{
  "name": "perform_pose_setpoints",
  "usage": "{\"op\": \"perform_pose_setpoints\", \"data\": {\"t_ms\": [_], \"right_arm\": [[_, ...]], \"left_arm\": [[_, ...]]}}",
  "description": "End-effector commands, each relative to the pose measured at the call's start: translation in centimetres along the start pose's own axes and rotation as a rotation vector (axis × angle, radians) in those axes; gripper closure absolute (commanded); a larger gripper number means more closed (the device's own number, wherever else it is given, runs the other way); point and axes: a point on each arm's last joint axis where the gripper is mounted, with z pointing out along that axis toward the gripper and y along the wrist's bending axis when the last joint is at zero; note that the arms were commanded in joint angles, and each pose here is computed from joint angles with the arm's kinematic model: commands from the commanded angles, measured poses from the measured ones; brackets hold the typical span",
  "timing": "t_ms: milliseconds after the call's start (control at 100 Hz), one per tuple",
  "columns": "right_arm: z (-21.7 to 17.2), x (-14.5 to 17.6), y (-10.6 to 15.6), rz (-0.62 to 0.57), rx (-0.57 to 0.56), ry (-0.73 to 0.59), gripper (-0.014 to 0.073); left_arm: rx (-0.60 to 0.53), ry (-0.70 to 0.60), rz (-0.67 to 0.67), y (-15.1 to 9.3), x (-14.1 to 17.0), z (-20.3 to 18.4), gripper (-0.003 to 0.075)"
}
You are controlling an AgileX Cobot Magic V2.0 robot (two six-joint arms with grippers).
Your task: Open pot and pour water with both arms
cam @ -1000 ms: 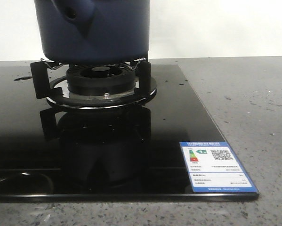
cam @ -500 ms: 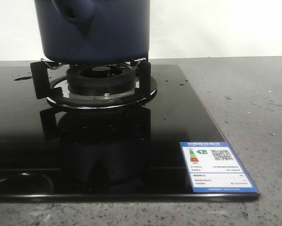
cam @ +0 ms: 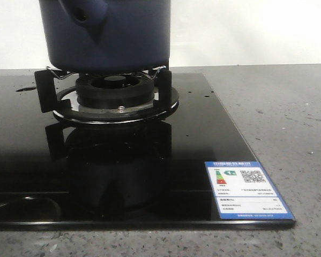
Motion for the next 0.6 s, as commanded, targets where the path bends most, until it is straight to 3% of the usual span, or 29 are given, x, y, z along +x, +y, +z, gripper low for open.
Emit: {"op": "perform_pose_setpoints", "data": {"t_ms": [0, 170, 270, 430, 590], "right_arm": [[0.2, -3.9, -0.3, 0.001, 0.007, -0.165, 0.0637], [0.2, -3.8, -0.3, 0.001, 0.005, -0.155, 0.0637], [0.4, -4.4, -0.5, 0.001, -0.004, -0.082, 0.0637], [1.2, -8.4, -2.5, 0.01, 0.004, 0.157, 0.0637], [1.0, -13.0, -6.8, 0.023, 0.04, 0.511, 0.0637]], "left_arm": [[-0.051, -0.149, -0.008, 0.4, -2.4, -1.1, 0.0386], [-0.05, -0.15, -0.013, 0.4, -2.4, -1.1, 0.0386], [-0.044, -0.152, -0.021, 0.3, -2.4, -1.1, 0.0386], [-0.013, -0.184, -0.026, -0.6, -2.8, -1.3, 0.0386], [0.057, -0.241, -0.025, -2.5, -3.4, -1.6, 0.0386]]}}
